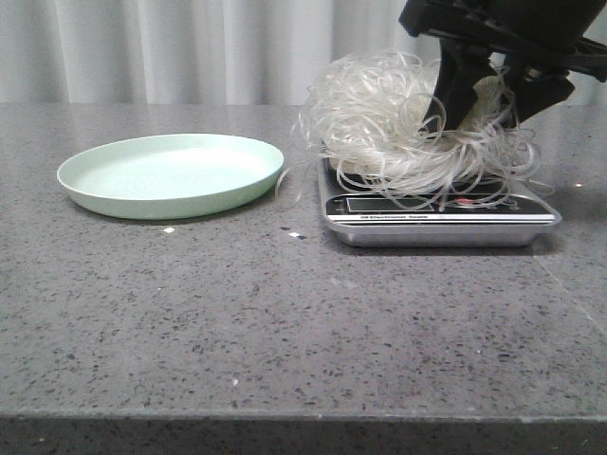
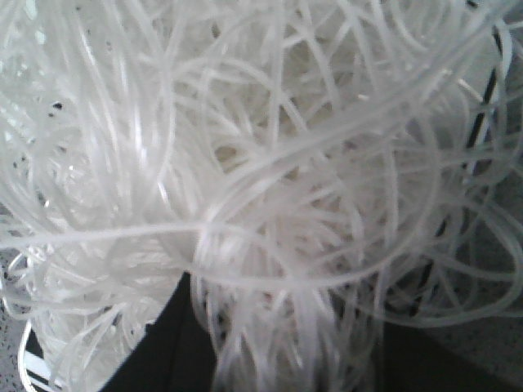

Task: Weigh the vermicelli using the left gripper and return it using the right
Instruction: 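Lower the right gripper into the vermicelli on the scale and grasp, then lift the vermicelli with the right gripper and carry it over the plate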

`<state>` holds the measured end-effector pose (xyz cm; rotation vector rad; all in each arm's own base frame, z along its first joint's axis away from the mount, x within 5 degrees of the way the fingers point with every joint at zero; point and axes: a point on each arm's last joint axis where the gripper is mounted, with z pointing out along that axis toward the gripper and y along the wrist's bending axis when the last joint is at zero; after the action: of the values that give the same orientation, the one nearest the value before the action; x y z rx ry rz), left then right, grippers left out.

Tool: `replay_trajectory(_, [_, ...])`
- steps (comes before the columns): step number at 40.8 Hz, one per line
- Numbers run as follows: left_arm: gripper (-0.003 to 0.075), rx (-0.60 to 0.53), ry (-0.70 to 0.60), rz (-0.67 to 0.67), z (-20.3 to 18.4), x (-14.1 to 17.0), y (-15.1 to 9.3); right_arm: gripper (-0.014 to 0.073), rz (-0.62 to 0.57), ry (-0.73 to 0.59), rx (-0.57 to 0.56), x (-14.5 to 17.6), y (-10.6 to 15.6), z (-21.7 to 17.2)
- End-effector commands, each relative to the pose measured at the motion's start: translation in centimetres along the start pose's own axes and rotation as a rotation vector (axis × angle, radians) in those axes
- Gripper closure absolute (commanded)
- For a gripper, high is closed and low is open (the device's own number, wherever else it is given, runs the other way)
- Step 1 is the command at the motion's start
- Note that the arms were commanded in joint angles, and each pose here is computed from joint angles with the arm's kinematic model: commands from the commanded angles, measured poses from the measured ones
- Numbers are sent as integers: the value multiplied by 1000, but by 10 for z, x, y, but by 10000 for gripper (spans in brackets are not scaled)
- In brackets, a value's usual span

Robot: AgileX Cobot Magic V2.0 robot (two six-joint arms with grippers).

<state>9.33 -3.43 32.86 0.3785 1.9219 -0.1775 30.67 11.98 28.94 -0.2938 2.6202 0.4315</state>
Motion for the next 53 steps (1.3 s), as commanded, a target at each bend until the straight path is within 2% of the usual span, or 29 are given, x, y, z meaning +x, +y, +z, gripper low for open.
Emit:
replay_trajectory(1, [583,12,-102,-2,-4,-15,-1,438,-18,-38,-15,-7,6,-16])
replay_trajectory(9, [583,12,-102,-2,-4,-15,-1,445,-32,-57,-26,-14,10,-32])
replay_trajectory(15, [583,12,-102,-2,-4,-15,-1,445,-51,-125,-38,-22,17,-56])
replay_trajectory(34, [583,7,-103,7,-4,-15,0,445,-129,-487,-87,-55,45,-165])
replay_trajectory(42, [583,2,-88,9,-4,-13,0,445,-158,-682,-110,-70,57,-212])
replay_trajectory(46, [583,1,-85,9,-4,-13,0,445,-157,-767,-145,-74,62,-232])
replay_trajectory(53, [583,1,-85,9,-4,-13,0,445,-111,-845,-279,-77,73,-248])
